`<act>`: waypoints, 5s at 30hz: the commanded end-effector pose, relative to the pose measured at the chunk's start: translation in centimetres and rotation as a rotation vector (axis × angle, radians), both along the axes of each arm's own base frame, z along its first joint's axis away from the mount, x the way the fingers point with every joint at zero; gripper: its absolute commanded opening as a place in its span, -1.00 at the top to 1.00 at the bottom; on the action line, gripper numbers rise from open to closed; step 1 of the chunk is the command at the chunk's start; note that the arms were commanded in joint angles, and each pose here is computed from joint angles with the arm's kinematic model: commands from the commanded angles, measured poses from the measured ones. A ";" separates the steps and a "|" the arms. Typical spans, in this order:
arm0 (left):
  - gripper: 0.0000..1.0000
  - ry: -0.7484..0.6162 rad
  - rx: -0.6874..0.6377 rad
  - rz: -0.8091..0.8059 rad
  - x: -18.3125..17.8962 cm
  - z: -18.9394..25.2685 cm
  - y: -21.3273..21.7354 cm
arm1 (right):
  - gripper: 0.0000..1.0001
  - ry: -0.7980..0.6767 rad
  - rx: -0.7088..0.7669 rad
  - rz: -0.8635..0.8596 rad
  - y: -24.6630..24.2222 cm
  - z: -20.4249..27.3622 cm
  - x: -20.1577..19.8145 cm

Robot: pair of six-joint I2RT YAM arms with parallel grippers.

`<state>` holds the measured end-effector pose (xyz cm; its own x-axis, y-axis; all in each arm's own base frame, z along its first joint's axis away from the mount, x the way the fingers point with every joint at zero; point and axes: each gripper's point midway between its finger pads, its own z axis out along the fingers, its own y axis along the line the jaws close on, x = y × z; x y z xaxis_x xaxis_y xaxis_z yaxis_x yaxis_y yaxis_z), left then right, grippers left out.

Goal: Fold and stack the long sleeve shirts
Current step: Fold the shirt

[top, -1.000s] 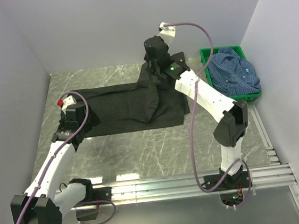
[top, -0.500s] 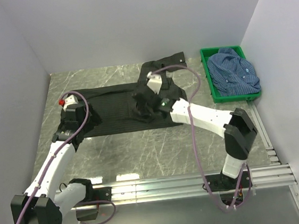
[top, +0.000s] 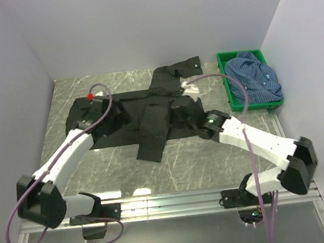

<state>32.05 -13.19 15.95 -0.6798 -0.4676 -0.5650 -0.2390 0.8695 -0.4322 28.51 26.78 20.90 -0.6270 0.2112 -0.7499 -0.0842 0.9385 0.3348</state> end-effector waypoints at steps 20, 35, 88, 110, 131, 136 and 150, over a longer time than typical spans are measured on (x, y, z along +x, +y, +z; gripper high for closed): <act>-0.45 0.408 -0.060 0.025 -6.5 -13.1 -7.1 | -0.23 0.041 0.072 -0.025 -7.7 -4.7 -1.5; 0.67 0.475 0.039 0.011 -8.3 -16.2 -6.4 | -0.18 0.132 0.102 -0.009 -6.2 -7.5 0.8; 0.99 -0.591 0.687 0.113 19.6 22.0 2.4 | 0.05 0.449 0.106 -0.136 -9.2 -17.1 2.3; 0.99 -0.977 0.466 -0.189 25.5 27.7 -7.6 | 0.49 0.083 0.448 0.371 6.1 -4.3 7.9; 0.99 -1.052 0.405 -0.338 22.0 28.6 -9.7 | 0.50 0.148 0.397 0.236 9.7 -13.4 16.0; 1.00 -1.083 0.370 -0.381 20.0 30.6 -10.0 | 0.50 0.132 0.385 0.188 8.9 -13.9 17.3; 0.99 -0.947 0.574 -0.420 15.3 23.1 -5.6 | 0.50 0.121 0.375 0.102 7.5 -14.6 18.8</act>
